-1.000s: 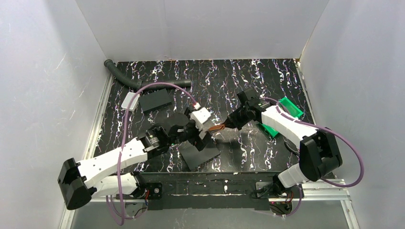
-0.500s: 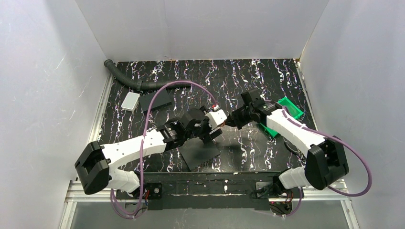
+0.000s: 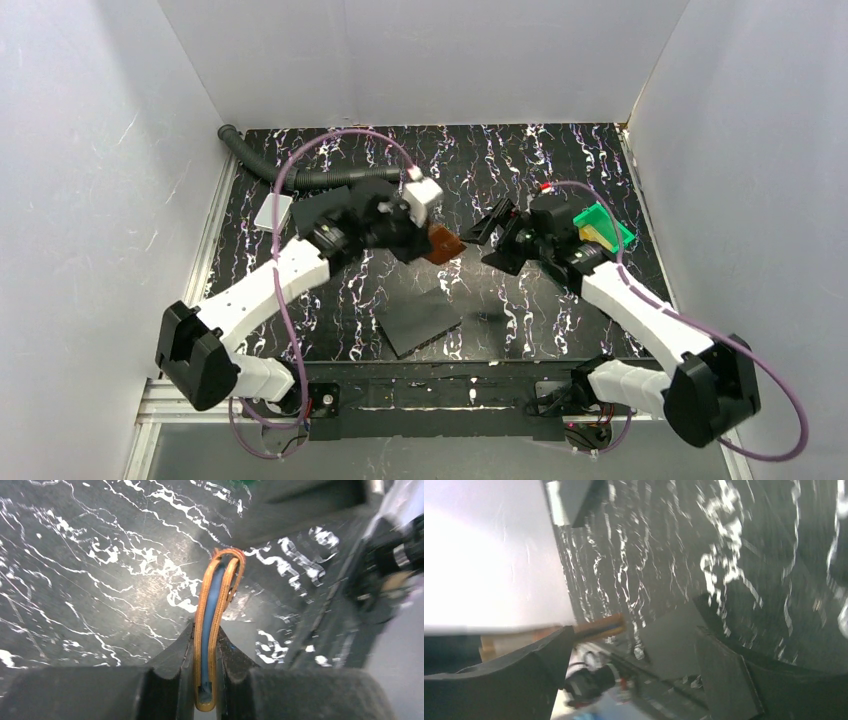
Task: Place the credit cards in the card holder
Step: Pick up the card holder from the center of the board, then open the card holder at the center of the board.
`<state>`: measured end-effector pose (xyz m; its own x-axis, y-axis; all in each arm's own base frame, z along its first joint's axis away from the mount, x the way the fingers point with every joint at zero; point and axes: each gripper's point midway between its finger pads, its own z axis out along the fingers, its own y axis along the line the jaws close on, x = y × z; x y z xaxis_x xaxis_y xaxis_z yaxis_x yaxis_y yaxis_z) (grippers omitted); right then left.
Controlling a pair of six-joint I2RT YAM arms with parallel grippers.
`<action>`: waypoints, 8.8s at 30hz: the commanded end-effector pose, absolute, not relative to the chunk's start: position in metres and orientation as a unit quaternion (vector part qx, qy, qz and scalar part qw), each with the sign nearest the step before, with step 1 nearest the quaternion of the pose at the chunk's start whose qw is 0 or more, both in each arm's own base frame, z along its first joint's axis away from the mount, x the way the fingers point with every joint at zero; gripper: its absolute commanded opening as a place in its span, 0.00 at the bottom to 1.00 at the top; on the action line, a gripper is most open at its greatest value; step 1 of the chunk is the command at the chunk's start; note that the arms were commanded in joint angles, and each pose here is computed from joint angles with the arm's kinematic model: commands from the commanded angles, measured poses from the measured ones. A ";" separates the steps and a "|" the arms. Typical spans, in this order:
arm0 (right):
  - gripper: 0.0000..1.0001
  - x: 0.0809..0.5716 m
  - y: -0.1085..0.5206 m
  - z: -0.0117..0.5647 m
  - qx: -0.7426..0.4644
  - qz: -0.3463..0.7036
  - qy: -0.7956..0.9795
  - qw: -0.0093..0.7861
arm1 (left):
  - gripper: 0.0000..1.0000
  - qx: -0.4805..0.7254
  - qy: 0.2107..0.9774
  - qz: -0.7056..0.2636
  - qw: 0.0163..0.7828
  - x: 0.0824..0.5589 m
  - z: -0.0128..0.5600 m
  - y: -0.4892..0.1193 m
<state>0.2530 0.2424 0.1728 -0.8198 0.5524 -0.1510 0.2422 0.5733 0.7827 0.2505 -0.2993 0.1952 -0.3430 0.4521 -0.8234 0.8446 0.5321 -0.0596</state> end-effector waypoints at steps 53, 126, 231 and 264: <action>0.73 0.264 0.236 0.199 -0.083 0.368 0.825 0.420 | 0.00 -0.057 0.764 -0.578 0.281 0.286 0.274 -0.303; 0.01 0.268 0.308 0.221 -0.180 0.276 0.798 0.504 | 0.00 -0.072 0.826 -0.509 0.230 0.250 0.271 -0.281; 0.01 0.351 0.207 0.107 0.278 0.462 0.799 0.266 | 0.59 -0.097 0.901 -0.410 0.102 0.318 0.065 -0.289; 0.60 0.366 0.167 0.099 -0.012 0.185 0.926 0.328 | 0.00 -0.007 0.934 -0.300 0.194 0.343 0.100 -0.321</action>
<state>0.3608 0.1714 0.0533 -0.8461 0.2079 -0.4907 -0.0486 0.8868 0.4596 0.3463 -0.3324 0.0738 -0.9529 -0.1795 -0.2443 0.0334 0.7388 -0.6730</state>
